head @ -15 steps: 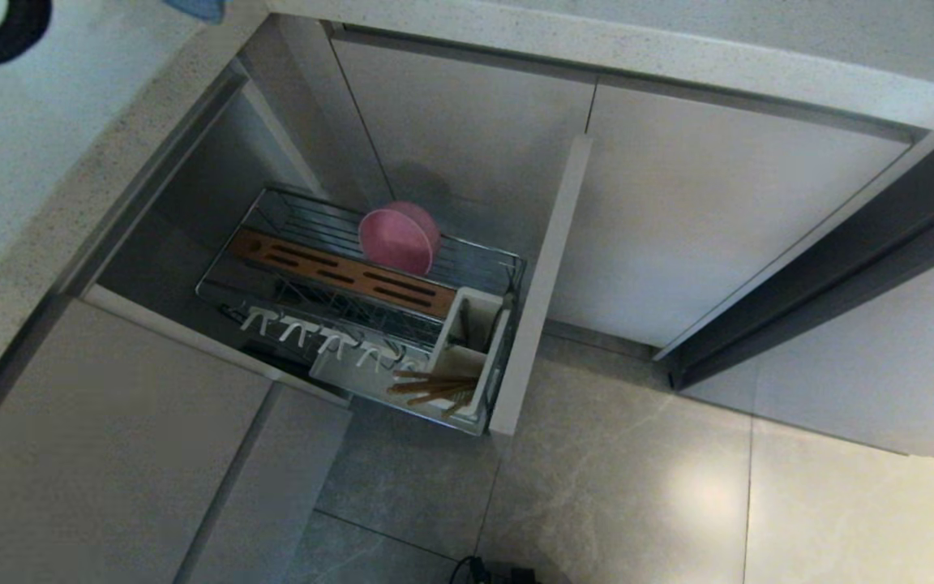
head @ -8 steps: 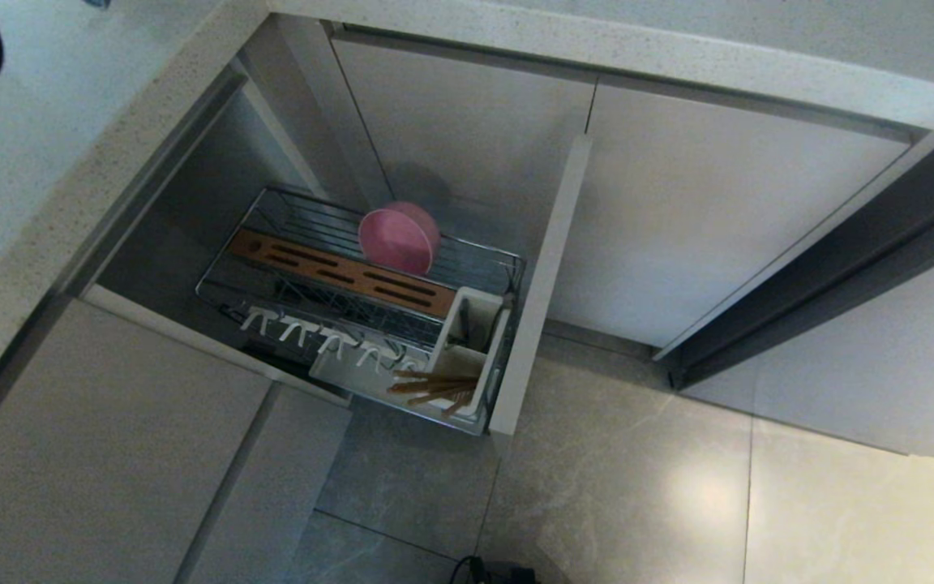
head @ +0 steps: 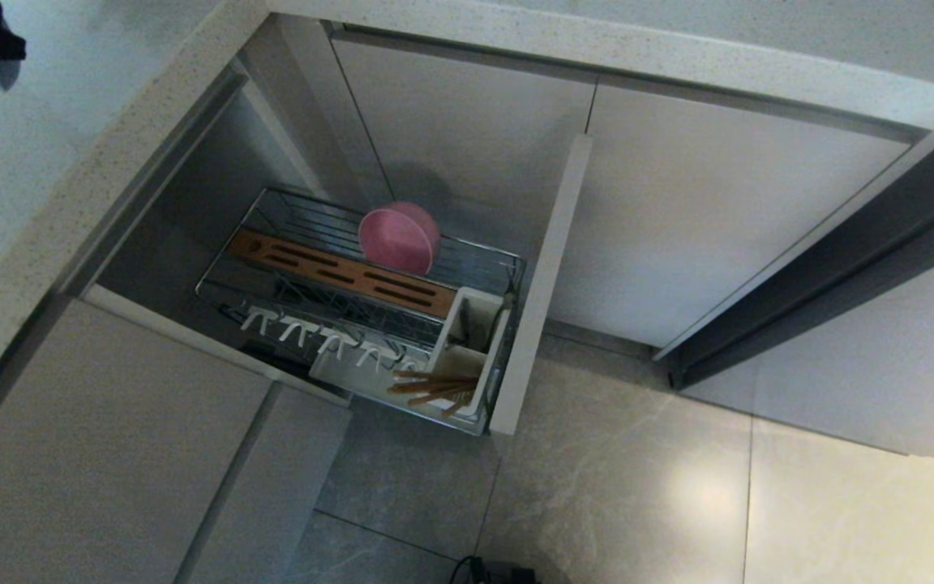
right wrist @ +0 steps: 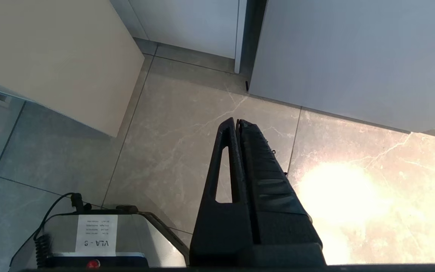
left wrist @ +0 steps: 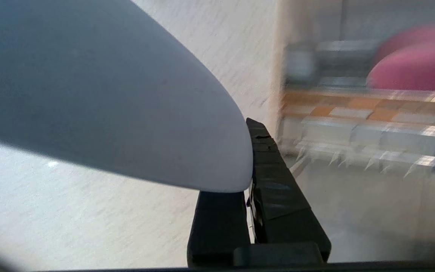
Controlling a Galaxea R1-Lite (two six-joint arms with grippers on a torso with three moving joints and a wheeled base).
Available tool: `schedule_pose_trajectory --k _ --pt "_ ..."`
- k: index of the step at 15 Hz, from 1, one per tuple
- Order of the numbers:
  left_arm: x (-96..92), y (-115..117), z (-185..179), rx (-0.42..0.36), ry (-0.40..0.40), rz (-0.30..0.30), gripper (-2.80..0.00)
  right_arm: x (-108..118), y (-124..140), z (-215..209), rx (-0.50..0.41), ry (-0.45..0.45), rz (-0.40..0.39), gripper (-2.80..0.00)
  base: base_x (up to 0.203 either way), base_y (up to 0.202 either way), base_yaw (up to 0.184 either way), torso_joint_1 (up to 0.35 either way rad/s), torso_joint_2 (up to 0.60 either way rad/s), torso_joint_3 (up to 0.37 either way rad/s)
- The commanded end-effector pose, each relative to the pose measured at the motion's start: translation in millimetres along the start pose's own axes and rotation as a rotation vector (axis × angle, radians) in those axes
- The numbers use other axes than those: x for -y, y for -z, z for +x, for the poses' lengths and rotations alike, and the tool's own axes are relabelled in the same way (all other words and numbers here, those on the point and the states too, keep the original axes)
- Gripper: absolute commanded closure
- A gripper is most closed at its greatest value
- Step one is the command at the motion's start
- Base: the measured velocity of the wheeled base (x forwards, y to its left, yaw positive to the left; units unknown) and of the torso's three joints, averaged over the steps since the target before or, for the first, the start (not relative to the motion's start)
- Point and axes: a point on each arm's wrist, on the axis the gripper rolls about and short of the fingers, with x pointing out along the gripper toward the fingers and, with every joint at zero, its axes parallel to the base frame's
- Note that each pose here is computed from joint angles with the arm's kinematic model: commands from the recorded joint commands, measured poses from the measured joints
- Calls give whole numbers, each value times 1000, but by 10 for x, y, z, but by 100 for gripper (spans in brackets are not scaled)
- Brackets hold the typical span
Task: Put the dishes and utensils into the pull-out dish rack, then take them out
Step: Take the plate out of the cupboard
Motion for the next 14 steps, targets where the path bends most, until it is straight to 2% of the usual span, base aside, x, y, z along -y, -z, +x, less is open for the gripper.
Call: schedule_pose_trajectory --k 1,4,6,9,11,14 --pt "-132 63 -56 -28 -41 51 0 0 0 -1 1 0 -1 0 0 0 0 0 0 0" --pt "-210 169 -95 -106 -58 131 0 0 0 -1 1 0 1 0 0 0 0 0 0 0" --pt "-211 215 -87 -147 -53 154 0 0 0 -1 1 0 1 0 0 0 0 0 0 0" --pt "-206 346 -100 -263 -29 208 0 0 0 -1 1 0 1 0 0 0 0 0 0 0" --pt "-248 422 -116 -339 -63 223 0 0 0 -1 1 0 0 0 0 0 0 0 0 0" --pt "-325 482 -94 -404 -128 214 0 0 0 -1 1 0 0 0 0 0 0 0 0 0"
